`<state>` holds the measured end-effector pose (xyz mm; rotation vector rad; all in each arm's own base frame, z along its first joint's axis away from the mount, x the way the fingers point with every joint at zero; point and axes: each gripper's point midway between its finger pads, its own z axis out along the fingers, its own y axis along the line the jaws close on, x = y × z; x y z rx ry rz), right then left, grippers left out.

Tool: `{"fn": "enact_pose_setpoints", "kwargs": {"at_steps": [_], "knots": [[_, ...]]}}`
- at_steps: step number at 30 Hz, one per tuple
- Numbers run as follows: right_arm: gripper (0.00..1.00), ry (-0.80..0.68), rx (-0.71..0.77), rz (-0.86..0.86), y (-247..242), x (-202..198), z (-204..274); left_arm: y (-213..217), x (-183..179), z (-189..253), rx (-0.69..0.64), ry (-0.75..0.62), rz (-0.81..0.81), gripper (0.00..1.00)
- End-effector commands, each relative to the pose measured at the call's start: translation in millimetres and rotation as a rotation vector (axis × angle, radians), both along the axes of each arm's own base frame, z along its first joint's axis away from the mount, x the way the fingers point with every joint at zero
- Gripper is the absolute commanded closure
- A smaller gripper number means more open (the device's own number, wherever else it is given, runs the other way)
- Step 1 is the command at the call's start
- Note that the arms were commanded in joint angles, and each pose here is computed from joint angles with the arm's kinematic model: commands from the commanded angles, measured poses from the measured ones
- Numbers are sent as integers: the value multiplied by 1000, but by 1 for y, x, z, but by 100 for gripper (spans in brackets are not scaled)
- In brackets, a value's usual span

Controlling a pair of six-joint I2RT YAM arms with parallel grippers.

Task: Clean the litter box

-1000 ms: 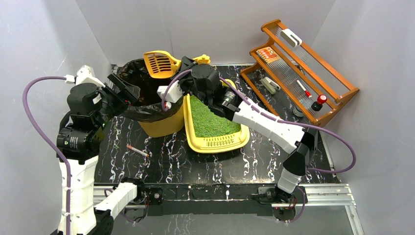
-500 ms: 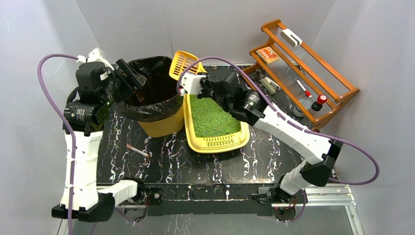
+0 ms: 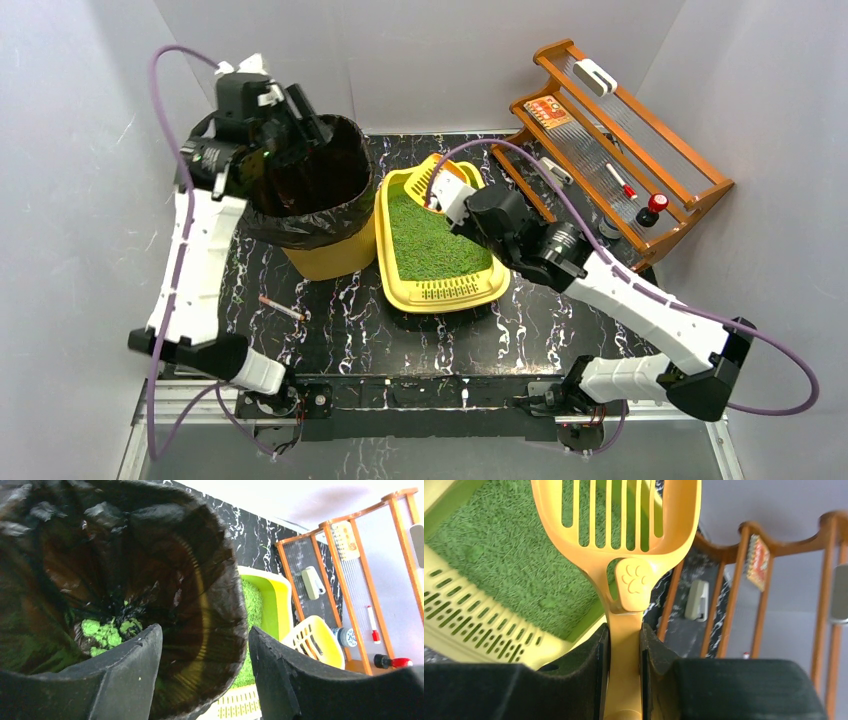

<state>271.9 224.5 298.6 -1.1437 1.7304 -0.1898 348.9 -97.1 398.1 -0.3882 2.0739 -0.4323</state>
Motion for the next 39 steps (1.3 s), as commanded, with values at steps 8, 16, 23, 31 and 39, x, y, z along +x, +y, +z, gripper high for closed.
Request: {"fn": "enact_pose_setpoints", "kwargs": {"at_steps": [8,16,23,31,39], "knots": [[100,99,237,-246,-49,-34,-27,-101,31,-16,284,-7,-86,45],[100,122,439,-515,-100,-57,-17,-142,47,-81,361,119,-87,61],[100,149,489,-504,-106,-69,-12,-135,52,-150,505,284,-43,61],[100,122,531,-498,-113,-72,-3,-127,50,-198,588,390,-10,64],[100,87,529,-487,-115,-69,2,-129,45,-227,603,445,-26,64]]}}
